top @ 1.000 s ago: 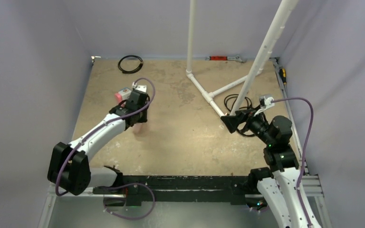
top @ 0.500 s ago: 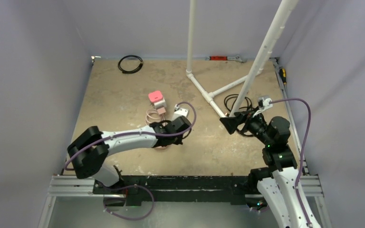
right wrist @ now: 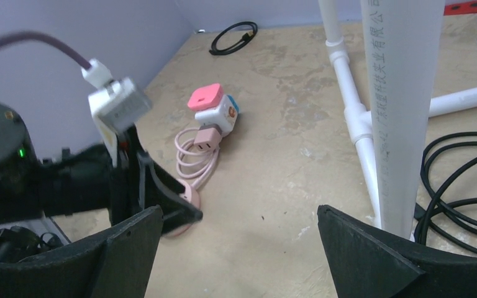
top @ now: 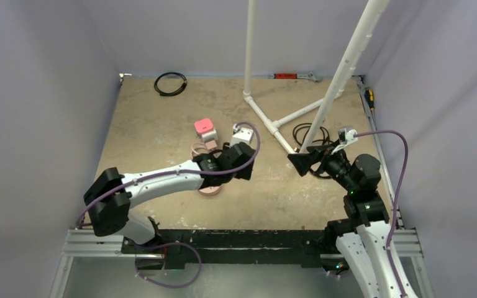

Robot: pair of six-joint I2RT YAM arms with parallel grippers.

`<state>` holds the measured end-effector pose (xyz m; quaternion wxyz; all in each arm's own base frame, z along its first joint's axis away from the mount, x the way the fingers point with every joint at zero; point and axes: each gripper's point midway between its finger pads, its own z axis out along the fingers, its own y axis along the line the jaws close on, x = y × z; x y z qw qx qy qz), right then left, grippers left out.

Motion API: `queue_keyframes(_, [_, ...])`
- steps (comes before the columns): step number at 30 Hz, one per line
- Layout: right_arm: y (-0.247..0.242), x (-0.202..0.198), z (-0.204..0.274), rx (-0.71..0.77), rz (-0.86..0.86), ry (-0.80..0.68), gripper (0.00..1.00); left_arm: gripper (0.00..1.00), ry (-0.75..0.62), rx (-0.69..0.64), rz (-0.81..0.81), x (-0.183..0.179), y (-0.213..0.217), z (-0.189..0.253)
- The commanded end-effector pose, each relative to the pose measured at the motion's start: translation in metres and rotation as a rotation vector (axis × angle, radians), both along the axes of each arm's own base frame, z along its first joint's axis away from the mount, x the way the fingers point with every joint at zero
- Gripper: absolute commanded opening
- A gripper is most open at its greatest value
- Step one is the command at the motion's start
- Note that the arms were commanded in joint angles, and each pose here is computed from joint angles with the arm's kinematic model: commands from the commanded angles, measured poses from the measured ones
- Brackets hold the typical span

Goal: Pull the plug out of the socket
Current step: Place the socket at the center of the board, then remove the plug from the socket.

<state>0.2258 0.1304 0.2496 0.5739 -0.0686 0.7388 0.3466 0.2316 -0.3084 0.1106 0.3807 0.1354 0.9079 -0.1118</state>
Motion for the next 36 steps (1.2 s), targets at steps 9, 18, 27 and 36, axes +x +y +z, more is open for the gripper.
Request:
queue_keyframes(9, [0.004, 0.001, 0.001, 0.028, 0.017, -0.024, 0.99, 0.95, -0.226, -0.124, 0.393, 0.128, 0.109, 0.075])
queue_keyframes(18, [0.000, 0.001, -0.011, -0.015, 0.007, -0.020, 0.99, 0.99, -0.214, -0.103, 0.549, 0.173, 0.134, 0.030])
queue_keyframes(27, [0.003, 0.005, -0.018, -0.026, 0.026, -0.009, 0.99, 0.99, -0.196, -0.103, 0.590, 0.178, 0.140, -0.003])
queue_keyframes(36, [0.004, 0.011, -0.027, -0.027, 0.030, 0.011, 0.99, 0.98, -0.173, -0.112, 0.575, 0.193, 0.134, -0.025])
